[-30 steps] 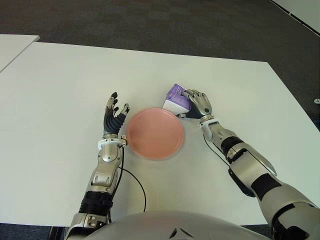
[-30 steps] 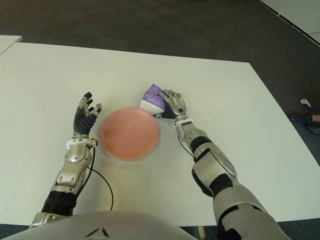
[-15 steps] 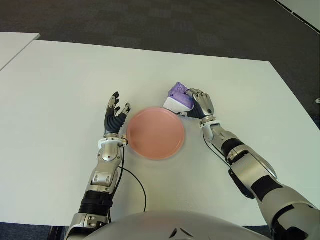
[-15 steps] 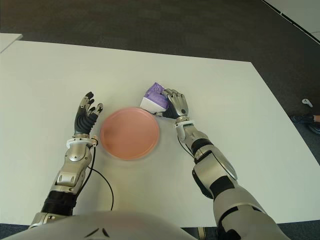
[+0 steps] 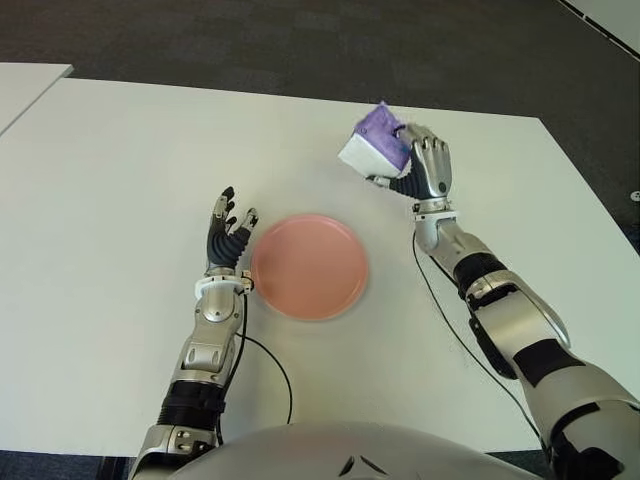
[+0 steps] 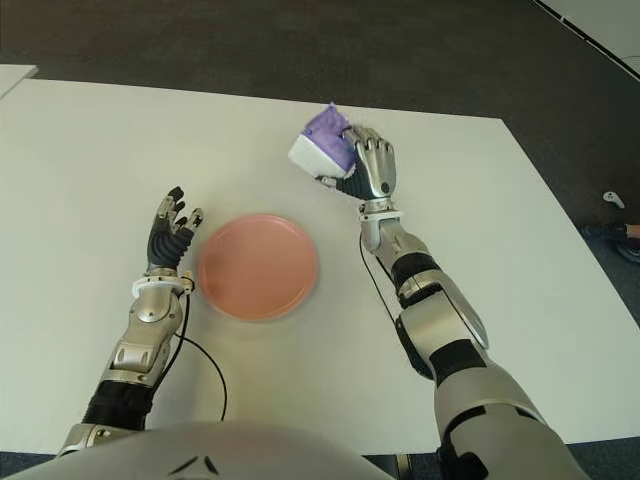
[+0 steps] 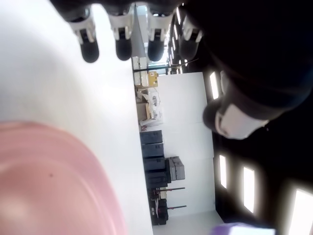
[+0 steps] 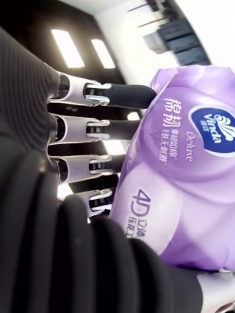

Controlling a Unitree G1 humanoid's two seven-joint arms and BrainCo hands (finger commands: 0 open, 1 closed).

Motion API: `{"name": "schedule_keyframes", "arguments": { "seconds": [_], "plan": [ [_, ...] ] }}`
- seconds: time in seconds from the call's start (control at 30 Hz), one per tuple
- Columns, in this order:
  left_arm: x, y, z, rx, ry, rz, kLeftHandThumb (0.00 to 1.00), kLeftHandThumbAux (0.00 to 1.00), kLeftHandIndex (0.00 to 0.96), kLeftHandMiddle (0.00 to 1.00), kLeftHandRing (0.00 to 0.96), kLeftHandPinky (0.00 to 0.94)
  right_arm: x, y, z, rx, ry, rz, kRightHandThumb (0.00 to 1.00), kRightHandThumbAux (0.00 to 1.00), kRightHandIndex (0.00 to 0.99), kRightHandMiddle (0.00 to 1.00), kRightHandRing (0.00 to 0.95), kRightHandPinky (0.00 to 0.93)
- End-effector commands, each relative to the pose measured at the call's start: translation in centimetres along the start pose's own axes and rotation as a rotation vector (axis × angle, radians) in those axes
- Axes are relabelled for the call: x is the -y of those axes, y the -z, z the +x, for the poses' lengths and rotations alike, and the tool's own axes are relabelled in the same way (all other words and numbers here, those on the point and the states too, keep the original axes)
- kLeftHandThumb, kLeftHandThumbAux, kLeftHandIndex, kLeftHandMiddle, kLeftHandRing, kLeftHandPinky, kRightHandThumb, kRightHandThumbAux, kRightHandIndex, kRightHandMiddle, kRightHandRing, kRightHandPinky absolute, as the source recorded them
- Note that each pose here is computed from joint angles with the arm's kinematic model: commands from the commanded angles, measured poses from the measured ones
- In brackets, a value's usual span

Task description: Put the tissue paper into the plate.

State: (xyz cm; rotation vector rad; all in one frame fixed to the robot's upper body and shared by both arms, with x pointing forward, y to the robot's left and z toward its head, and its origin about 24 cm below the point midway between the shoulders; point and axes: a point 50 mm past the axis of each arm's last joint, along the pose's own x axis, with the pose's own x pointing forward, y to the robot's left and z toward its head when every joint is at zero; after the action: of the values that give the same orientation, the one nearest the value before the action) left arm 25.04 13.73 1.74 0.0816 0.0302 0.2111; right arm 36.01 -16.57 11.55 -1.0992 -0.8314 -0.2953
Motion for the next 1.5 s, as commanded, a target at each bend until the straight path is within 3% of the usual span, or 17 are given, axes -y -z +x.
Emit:
{"name": "schedule_keyframes", "arguments": {
  "seconds": [0.03, 0.27, 0.53, 0.63, 0.87, 1.07, 1.5],
  "plan": [
    [0.2, 0.4, -0.2, 0.003, 0.024, -0.018, 0.0, 0.575, 0.0, 0.0, 0.0, 0.0, 0.8, -1.7, 1.8, 0.062, 0.106, 0.047, 0.75, 0.708, 0.44, 0.899, 0.882, 0.866],
    [0.3, -0.1, -0.3, 0.02, 0.021, -0.014, 0.0, 0.573, 0.0, 0.0, 0.0, 0.0, 2.9, -3.6, 4.2, 0.149, 0.183, 0.087, 0.751, 0.707, 0.441, 0.9, 0.885, 0.866],
    [0.3, -0.4, -0.5, 0.025, 0.009, -0.005, 0.0, 0.576, 0.0, 0.0, 0.0, 0.0, 3.8, -4.8, 4.4, 0.187, 0.184, 0.092, 0.75, 0.705, 0.441, 0.882, 0.878, 0.859],
    [-1.2, 0.7, 0.3, -0.006, 0.0, 0.009, 0.0, 0.576, 0.0, 0.0, 0.0, 0.0, 3.9, -5.3, 4.2, 0.198, 0.18, 0.102, 0.749, 0.705, 0.441, 0.878, 0.876, 0.857],
    [0.0, 0.2, 0.0, -0.006, 0.029, -0.013, 0.0, 0.567, 0.0, 0.0, 0.0, 0.0, 3.6, -7.0, 3.0, 0.246, 0.125, 0.169, 0.749, 0.704, 0.442, 0.862, 0.864, 0.845],
    [0.5, -0.1, -0.1, 0.005, 0.014, -0.014, 0.0, 0.574, 0.0, 0.0, 0.0, 0.0, 3.0, -8.8, 0.7, 0.355, 0.008, 0.231, 0.75, 0.705, 0.442, 0.857, 0.86, 0.854],
    [0.7, -0.2, -0.2, -0.001, 0.021, -0.02, 0.0, 0.565, 0.0, 0.0, 0.0, 0.0, 3.2, -8.6, -2.3, 0.469, -0.289, 0.254, 0.748, 0.705, 0.442, 0.841, 0.847, 0.845]
  ]
}}
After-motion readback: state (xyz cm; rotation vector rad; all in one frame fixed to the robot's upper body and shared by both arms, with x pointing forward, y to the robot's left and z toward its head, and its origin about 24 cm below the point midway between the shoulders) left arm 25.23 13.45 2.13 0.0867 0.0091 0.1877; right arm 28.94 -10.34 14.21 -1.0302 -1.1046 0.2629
